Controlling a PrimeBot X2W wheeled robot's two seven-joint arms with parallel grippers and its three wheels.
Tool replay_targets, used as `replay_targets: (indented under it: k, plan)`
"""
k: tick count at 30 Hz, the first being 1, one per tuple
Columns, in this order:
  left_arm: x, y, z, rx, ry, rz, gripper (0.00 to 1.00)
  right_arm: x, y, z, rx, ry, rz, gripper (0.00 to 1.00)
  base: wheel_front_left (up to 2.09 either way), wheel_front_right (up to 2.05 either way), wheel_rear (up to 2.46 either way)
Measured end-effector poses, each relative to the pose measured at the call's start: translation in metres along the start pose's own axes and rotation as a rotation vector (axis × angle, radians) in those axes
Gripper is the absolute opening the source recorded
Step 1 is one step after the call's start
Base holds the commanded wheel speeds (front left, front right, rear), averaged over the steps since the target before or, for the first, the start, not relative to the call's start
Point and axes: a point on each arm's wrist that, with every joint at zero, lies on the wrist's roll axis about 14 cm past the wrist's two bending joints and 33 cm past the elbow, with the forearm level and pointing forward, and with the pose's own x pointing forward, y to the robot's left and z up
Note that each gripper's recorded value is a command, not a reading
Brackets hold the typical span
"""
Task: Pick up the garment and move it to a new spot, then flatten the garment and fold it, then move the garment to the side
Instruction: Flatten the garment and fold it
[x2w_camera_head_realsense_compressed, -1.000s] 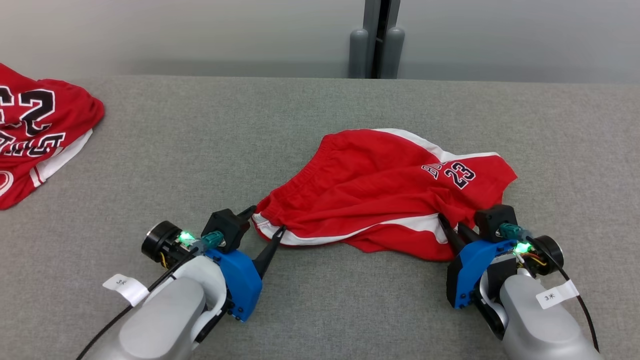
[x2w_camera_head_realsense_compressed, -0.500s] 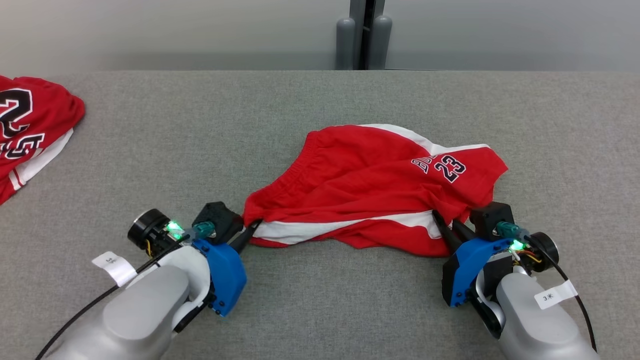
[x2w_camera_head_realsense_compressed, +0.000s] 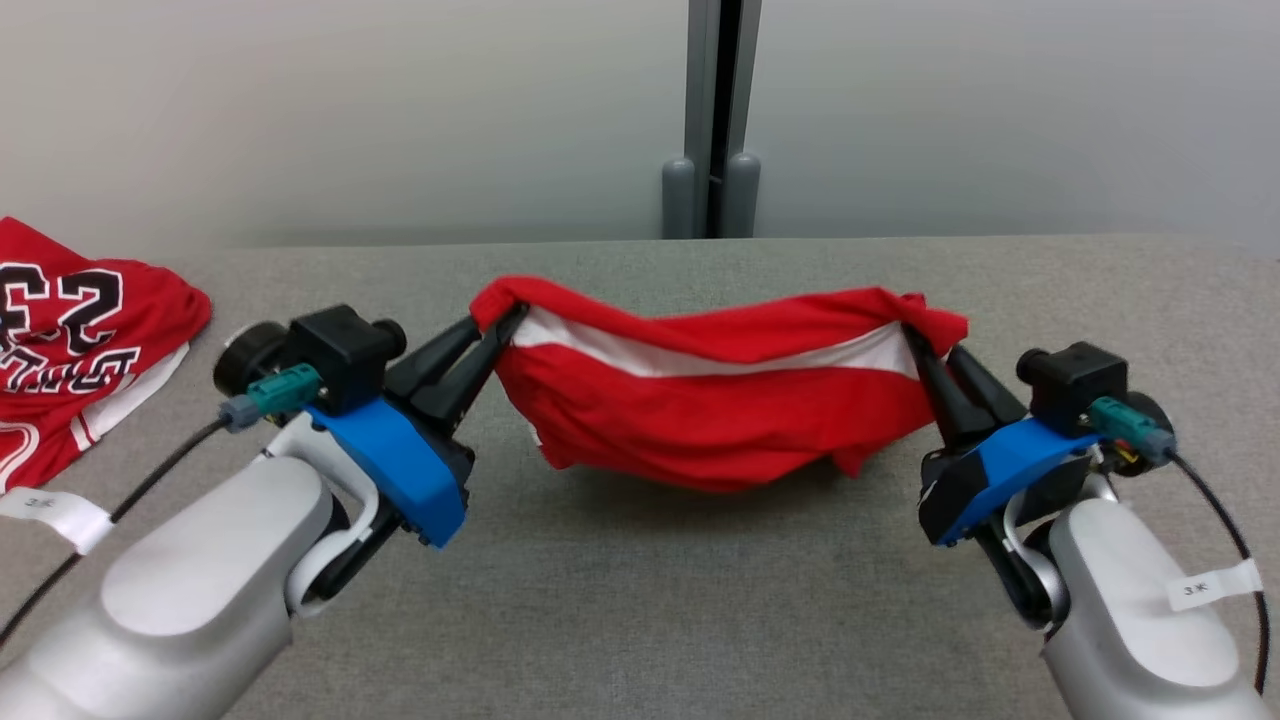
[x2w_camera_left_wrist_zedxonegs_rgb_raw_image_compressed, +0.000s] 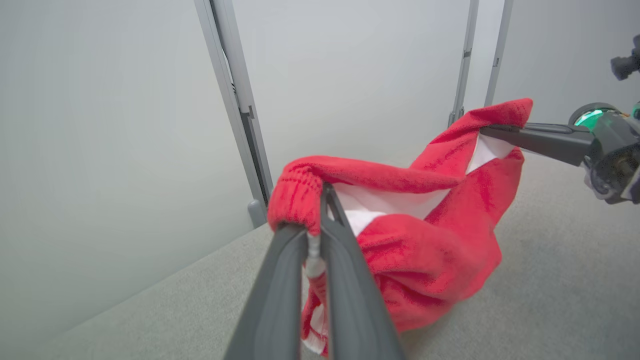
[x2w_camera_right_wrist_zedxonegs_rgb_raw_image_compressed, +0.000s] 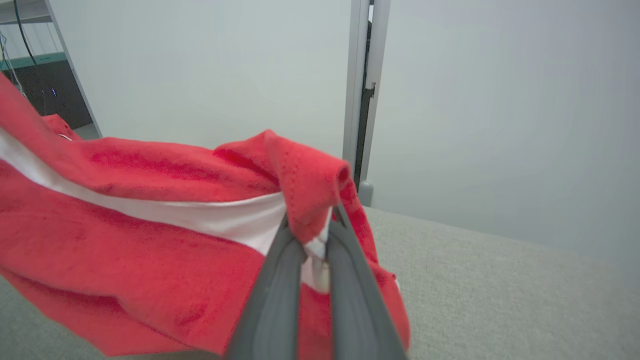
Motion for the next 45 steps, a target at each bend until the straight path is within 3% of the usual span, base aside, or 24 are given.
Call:
replay_targets:
  k: [7,12,18,23,30,34,41,45]
  plan:
    - [-0.004,-0.016,0.122,0.140,-0.282,-0.050,0.00,-0.033,-0.012,0.107,-0.034,-0.248,-0.016,0.00,0.00,0.00,0.00]
    - [-0.003,-0.030,0.170,0.203,-0.373,-0.097,0.00,-0.056,-0.017,0.157,-0.065,-0.349,-0.041,0.00,0.00,0.00,0.00]
    - [0.019,-0.018,0.174,0.200,-0.363,-0.108,0.00,-0.052,-0.032,0.155,-0.044,-0.313,-0.089,0.00,0.00,0.00,0.00]
    - [0.061,0.007,0.162,0.141,-0.344,-0.109,0.00,-0.009,-0.052,0.135,-0.034,-0.234,-0.108,0.00,0.00,0.00,0.00]
    - [0.103,0.045,0.199,0.116,-0.497,-0.046,0.00,0.045,-0.094,0.185,-0.112,-0.393,-0.198,0.00,0.00,0.00,0.00]
    - [0.120,0.046,0.160,0.049,-0.423,-0.057,0.00,0.065,-0.101,0.151,-0.083,-0.324,-0.222,0.00,0.00,0.00,0.00]
    - [0.122,0.034,0.035,-0.188,-0.191,-0.043,0.00,0.067,-0.089,0.009,0.027,-0.017,-0.220,0.00,0.00,0.00,0.00]
    - [0.103,0.015,-0.028,-0.286,-0.071,-0.032,0.00,0.047,-0.078,-0.047,0.078,0.089,-0.224,0.00,0.00,0.00,0.00]
